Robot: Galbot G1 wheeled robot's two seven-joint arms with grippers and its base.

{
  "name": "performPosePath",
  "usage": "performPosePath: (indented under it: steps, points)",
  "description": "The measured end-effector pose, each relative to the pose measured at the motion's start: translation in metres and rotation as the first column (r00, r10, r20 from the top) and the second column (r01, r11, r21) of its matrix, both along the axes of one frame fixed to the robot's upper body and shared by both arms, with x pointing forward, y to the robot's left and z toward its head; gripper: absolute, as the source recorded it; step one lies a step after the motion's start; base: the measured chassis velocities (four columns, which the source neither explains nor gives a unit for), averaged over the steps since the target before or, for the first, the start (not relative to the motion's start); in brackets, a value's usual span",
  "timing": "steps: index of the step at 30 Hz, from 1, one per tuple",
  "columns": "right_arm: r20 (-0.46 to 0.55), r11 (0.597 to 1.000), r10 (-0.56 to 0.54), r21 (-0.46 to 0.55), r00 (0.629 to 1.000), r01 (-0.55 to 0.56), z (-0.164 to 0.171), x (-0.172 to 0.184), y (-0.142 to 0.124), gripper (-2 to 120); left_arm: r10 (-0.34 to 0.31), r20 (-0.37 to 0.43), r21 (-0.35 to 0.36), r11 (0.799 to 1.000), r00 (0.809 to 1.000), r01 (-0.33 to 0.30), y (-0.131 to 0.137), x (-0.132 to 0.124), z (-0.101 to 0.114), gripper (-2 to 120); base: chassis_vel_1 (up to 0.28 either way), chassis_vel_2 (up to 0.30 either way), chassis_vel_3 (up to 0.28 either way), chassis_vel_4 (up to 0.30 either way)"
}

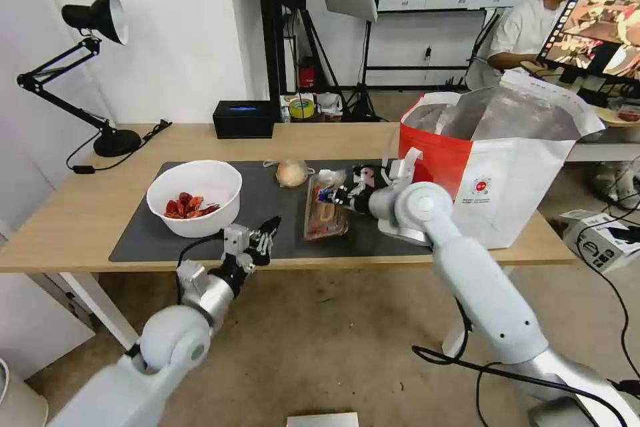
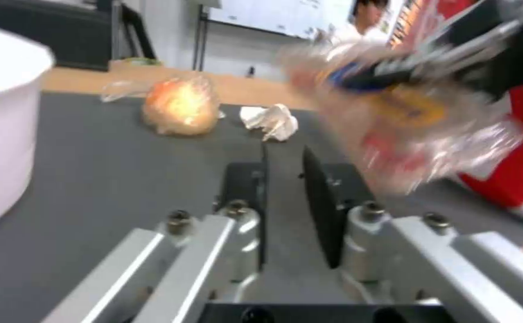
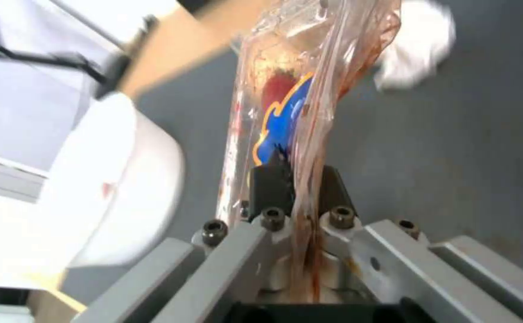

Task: Pick up the trash from the table and place it into the takeout bag.

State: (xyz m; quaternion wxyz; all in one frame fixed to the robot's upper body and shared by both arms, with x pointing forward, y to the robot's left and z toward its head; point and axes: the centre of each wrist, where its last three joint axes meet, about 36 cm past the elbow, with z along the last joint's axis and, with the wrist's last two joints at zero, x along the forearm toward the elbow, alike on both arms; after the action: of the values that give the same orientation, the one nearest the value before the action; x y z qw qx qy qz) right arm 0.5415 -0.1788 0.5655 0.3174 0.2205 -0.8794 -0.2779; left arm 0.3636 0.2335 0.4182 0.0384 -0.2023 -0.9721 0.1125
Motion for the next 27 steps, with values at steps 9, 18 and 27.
performPosePath:
  steps: [9, 18, 27]
  points:
    - [0.195, 0.993, -0.051, 0.118, 0.979, 0.028, 0.055, -0.033, -0.031, 0, 0.098, -0.068, -0.085, 0.991, 0.993, -0.103, -0.007, -0.03, -0.014, 58, 0.0, 0.0, 0.0, 0.0]
    - [0.382, 0.947, -0.313, 0.193, 0.87, 0.256, 0.114, -0.036, -0.077, 0, 0.123, -0.07, -0.099, 0.987, 0.99, -0.13, -0.01, -0.04, -0.017, 92, 0.0, 0.0, 0.0, 0.0]
    - [0.482, 0.871, -0.476, 0.145, 0.736, 0.469, 0.136, -0.02, -0.141, 0, 0.124, -0.072, -0.103, 0.986, 0.99, -0.131, -0.016, -0.045, -0.021, 100, 0.0, 0.0, 0.0, 0.0]
